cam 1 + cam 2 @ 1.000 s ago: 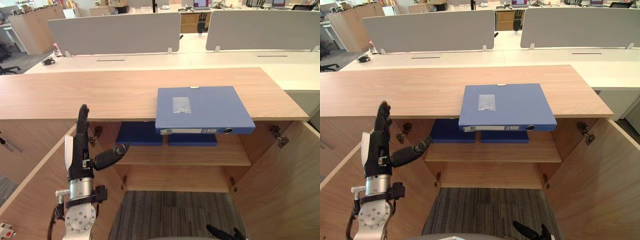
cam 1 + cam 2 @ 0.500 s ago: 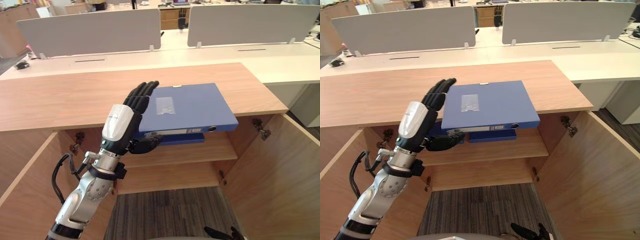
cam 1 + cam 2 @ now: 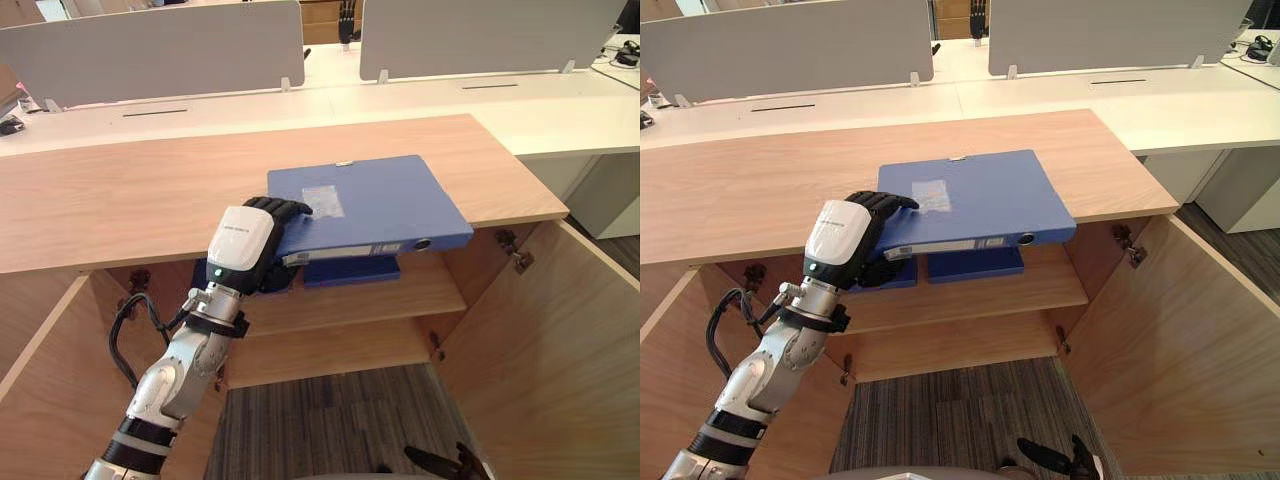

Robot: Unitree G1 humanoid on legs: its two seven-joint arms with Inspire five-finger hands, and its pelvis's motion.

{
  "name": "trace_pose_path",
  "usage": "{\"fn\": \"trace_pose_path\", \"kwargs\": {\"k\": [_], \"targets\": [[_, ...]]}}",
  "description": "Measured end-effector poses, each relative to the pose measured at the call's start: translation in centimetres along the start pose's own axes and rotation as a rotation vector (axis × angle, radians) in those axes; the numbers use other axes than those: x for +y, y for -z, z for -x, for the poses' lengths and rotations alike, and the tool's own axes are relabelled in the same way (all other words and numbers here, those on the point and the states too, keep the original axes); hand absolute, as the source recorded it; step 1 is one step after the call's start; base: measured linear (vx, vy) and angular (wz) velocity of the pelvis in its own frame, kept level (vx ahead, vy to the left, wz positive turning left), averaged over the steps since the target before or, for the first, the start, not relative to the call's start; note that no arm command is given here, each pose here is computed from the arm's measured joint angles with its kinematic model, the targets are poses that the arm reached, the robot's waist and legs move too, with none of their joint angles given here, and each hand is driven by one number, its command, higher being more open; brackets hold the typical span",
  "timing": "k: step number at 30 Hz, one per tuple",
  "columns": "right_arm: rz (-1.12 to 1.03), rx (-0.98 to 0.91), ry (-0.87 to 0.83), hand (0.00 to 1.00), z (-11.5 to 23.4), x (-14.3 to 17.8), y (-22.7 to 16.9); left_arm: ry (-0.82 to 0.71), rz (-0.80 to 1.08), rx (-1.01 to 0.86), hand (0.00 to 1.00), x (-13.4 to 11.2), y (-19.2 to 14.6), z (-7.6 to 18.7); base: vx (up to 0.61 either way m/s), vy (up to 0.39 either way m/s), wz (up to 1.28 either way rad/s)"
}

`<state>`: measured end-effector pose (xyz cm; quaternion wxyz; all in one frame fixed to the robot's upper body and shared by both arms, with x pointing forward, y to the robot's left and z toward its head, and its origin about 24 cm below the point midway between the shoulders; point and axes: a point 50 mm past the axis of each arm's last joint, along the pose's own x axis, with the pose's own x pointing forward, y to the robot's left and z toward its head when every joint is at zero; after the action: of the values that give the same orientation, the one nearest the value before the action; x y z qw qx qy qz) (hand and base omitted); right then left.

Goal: Walk over to the cabinet, pick up the folder, carry it to the office cabinet, place the folder inside the office cabinet, then close the office cabinet door

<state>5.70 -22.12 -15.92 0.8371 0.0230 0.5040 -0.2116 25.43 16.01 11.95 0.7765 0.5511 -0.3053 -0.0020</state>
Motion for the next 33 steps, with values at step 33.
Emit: {"fn": "trace_pose_path", "kwargs": {"k": [33], "targets": [[-0.697,-1.272,-0.504,1.0,15.7,0.8,-21.3,-0.314,1.442,0.151,0.0,4.0,-4.3,7.0,-0.02,-0.036,-0.04]]}}
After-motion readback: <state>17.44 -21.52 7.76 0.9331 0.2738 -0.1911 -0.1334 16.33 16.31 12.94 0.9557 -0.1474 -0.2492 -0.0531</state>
